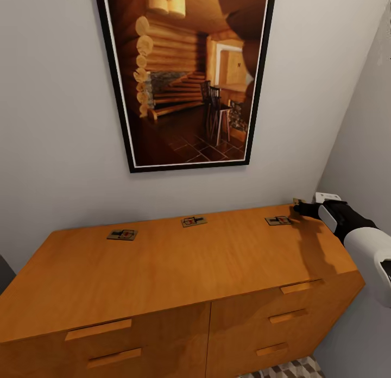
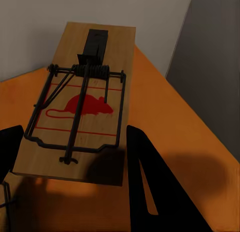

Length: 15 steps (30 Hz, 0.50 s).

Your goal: Take the four mousetraps from the cabinet in the bathroom and place them on the bathroom floor. Make sure all four end up on the same floor surface, and ensure that at least two of them are either under or directly next to the same bathroom sink.

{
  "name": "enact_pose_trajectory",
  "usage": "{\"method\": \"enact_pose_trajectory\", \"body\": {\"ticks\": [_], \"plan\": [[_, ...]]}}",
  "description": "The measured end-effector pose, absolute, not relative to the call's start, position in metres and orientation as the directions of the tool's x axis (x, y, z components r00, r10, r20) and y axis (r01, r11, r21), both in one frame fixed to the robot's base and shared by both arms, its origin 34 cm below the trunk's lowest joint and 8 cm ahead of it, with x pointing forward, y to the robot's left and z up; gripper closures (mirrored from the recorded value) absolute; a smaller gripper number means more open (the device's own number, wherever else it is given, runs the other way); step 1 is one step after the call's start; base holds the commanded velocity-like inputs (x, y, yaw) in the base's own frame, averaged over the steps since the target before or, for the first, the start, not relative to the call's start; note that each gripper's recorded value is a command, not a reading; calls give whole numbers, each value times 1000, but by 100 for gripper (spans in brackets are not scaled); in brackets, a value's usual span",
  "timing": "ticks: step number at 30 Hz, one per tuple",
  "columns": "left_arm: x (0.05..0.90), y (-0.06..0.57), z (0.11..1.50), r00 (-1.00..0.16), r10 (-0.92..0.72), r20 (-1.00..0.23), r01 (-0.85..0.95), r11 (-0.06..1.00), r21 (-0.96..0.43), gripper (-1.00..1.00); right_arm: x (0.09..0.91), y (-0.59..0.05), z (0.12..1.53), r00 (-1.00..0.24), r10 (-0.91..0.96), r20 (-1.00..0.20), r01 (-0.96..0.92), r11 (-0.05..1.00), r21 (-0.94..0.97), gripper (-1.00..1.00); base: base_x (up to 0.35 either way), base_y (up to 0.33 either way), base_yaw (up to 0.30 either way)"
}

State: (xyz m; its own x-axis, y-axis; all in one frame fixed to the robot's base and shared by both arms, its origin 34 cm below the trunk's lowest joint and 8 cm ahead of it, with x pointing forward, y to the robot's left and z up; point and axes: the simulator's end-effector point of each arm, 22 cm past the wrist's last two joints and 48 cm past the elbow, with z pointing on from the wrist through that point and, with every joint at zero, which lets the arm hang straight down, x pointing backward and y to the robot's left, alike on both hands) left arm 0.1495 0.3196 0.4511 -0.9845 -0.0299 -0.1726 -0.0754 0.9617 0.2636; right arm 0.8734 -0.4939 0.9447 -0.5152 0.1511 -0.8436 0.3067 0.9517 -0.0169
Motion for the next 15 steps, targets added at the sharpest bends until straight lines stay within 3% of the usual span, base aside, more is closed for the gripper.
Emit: {"method": "enact_pose_trajectory", "body": {"ticks": [15], "plan": [[150,320,451,-985,-30,-172,-75,962,264,-100,874,-493,944,-517,148,-843,305,952,-20,100,-299,0,0]]}}
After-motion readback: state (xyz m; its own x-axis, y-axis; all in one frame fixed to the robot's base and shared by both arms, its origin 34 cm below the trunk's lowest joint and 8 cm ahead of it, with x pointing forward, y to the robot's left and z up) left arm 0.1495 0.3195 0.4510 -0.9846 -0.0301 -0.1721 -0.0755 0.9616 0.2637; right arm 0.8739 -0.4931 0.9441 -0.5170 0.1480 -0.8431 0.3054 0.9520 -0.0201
